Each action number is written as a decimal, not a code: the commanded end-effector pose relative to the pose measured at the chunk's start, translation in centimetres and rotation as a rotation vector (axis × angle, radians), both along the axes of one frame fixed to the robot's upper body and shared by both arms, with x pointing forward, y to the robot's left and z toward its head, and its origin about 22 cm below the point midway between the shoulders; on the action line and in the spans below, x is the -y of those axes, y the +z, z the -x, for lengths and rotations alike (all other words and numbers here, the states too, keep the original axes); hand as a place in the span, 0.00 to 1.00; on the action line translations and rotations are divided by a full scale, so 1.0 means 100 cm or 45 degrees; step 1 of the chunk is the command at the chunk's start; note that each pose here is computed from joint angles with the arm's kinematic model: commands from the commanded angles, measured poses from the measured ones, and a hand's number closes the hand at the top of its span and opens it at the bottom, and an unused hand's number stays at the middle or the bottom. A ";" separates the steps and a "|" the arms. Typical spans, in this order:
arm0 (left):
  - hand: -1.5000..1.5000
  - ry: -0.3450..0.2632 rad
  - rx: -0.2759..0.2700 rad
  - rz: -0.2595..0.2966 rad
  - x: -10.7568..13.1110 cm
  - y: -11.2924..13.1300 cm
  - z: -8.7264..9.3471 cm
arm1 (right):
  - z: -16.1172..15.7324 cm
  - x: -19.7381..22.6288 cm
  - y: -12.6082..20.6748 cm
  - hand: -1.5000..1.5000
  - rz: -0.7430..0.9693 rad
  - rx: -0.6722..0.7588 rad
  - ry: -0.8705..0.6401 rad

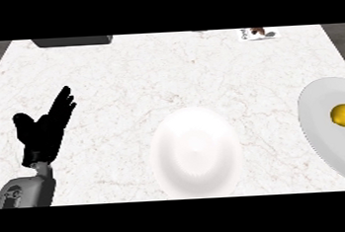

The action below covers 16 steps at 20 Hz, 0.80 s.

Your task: Pick the lemon from the plate and place it in the plate

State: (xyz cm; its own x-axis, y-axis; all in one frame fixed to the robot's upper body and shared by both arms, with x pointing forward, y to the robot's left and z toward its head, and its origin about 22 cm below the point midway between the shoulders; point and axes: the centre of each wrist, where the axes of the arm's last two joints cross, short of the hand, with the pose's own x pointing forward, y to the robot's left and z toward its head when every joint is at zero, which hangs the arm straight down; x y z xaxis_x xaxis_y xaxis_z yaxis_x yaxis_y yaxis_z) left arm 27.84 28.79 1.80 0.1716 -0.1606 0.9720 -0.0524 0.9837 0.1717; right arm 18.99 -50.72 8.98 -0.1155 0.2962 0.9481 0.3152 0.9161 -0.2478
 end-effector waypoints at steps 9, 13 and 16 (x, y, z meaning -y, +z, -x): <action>0.50 -0.007 0.019 -0.003 -0.005 -0.002 0.005 | 0.032 0.061 -0.010 0.00 0.036 0.036 -0.031; 0.50 -0.016 0.000 -0.006 -0.003 -0.005 0.004 | 0.040 0.076 -0.026 0.00 0.049 0.033 -0.057; 0.50 -0.010 0.017 -0.007 -0.004 0.006 0.004 | 0.064 0.095 -0.006 0.00 0.049 0.021 -0.064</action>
